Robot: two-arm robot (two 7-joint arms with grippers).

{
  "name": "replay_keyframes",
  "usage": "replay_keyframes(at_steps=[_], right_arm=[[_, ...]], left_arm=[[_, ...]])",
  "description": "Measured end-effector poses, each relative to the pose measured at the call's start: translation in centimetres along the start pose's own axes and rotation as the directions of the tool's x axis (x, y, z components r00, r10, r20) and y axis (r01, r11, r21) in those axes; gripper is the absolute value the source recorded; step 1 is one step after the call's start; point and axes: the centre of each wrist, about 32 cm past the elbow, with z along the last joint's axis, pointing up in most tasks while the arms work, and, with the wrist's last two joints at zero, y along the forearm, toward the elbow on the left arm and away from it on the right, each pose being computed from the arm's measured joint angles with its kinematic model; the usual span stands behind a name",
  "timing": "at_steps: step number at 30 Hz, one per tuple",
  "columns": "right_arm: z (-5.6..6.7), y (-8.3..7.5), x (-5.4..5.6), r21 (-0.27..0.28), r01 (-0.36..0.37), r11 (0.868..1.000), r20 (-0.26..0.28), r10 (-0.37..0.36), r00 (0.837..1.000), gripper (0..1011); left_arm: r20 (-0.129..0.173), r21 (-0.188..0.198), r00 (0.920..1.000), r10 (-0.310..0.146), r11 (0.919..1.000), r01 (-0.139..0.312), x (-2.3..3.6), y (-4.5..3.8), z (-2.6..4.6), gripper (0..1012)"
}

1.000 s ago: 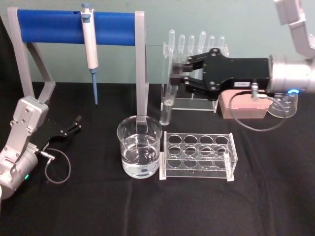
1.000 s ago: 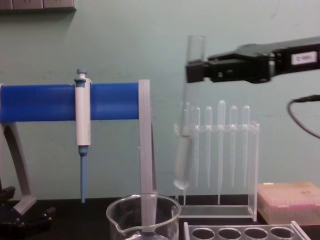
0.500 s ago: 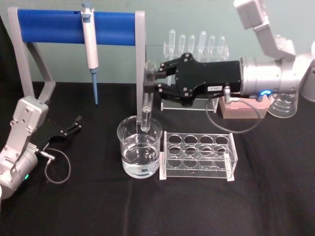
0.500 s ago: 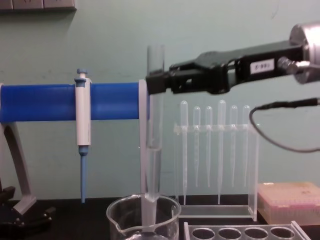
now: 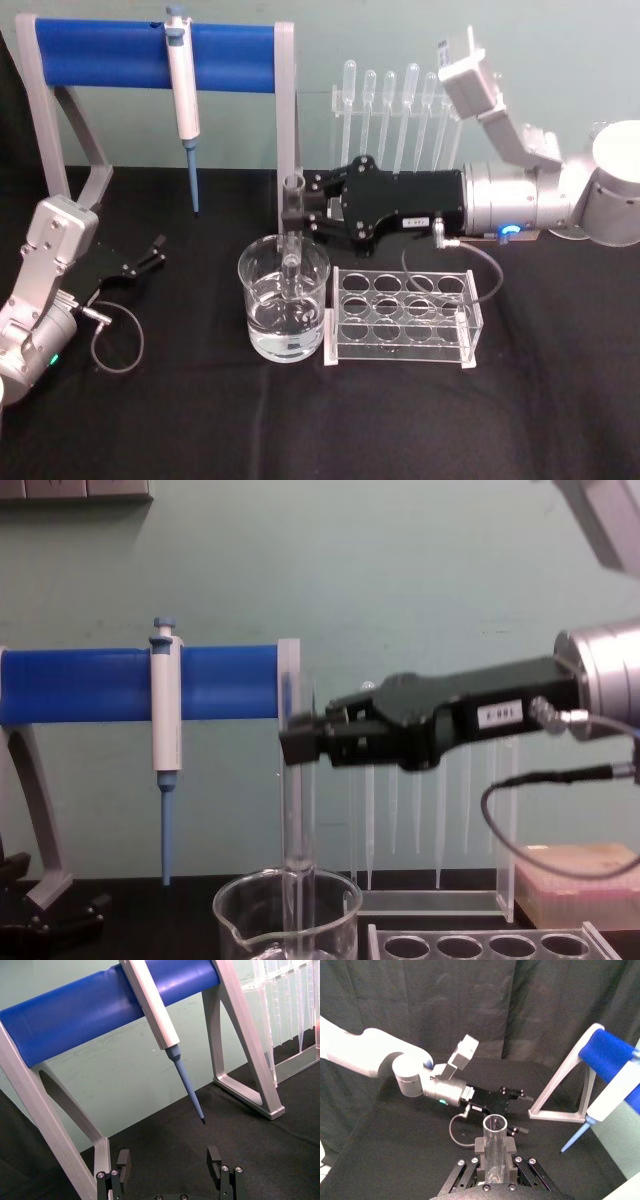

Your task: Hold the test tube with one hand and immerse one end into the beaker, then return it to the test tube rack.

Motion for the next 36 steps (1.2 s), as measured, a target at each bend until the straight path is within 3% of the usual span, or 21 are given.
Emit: replay_keyframes(at_steps=[5, 22, 36], right_arm=[[-1.5, 0.3, -0.2, -0.006, 0.007, 1.0, -0.01, -0.007, 1.0, 233], [-4.5, 0.7, -0.1, 0.029, 0.02, 0.999, -0.016, -0.02, 1.0, 233], [-5.1, 0.9, -0.6, 0.011, 0.01, 1.0, -0.003, -0.01, 1.0, 234]], left_arm=[[0.0, 0.0, 1.0, 0.0, 1.0, 0.0, 0.0, 0.0, 0.0, 1000], [0.0, 0.0, 1.0, 0.0, 1.0, 0.0, 0.0, 0.0, 0.0, 1000], [0.0, 0.0, 1.0, 0.0, 1.0, 0.0, 0.0, 0.0, 0.0, 1000]])
